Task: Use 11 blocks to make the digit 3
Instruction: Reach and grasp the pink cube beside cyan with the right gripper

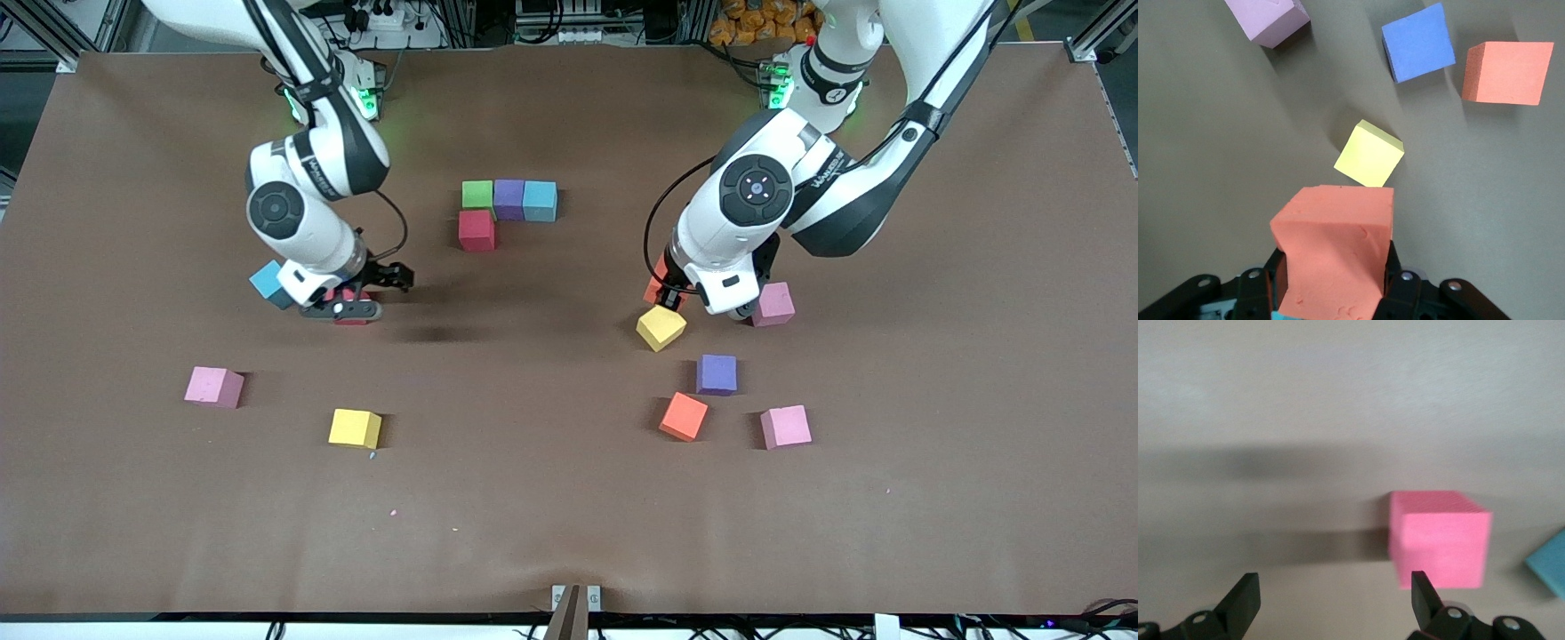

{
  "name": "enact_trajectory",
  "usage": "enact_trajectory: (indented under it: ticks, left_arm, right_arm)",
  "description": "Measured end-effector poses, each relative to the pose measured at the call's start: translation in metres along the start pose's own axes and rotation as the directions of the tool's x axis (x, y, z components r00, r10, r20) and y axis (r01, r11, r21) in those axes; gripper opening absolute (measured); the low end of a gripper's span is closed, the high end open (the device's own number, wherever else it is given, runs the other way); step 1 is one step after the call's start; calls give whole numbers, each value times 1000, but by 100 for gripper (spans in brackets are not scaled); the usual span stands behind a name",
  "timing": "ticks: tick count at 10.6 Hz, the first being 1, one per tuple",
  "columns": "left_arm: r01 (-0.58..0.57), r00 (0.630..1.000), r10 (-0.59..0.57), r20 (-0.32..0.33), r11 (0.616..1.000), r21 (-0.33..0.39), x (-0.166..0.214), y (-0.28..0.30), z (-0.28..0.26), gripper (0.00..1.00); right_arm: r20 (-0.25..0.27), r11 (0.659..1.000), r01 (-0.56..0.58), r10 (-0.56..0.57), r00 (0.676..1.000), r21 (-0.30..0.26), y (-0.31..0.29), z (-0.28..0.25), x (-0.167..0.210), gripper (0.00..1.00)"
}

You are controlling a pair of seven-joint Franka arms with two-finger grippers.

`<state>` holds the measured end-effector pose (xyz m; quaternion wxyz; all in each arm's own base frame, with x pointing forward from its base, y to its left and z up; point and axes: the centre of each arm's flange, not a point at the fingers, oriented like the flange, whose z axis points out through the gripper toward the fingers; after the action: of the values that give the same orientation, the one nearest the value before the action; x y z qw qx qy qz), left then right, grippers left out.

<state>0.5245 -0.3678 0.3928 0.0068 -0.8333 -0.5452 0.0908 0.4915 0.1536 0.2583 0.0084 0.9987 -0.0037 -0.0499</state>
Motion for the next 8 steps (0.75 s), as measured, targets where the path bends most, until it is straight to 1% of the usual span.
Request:
enact_trajectory:
  ticks: [2,4,8]
  left_arm:
    - [-2,1000,2,0,1000,0,0,0,0,57]
    - [-9,1000,9,-1,1000,3,0,0,0,57]
    - [-12,1000,12,-1,1000,4,0,0,0,57]
  right_arm:
    - [3,999,1,-1,1000,-40,25,9,9,100]
    - [12,998,12,-11,1000,-61,37,19,13,100]
    - [26,998,18,-16,1000,-61,47,43,17,100]
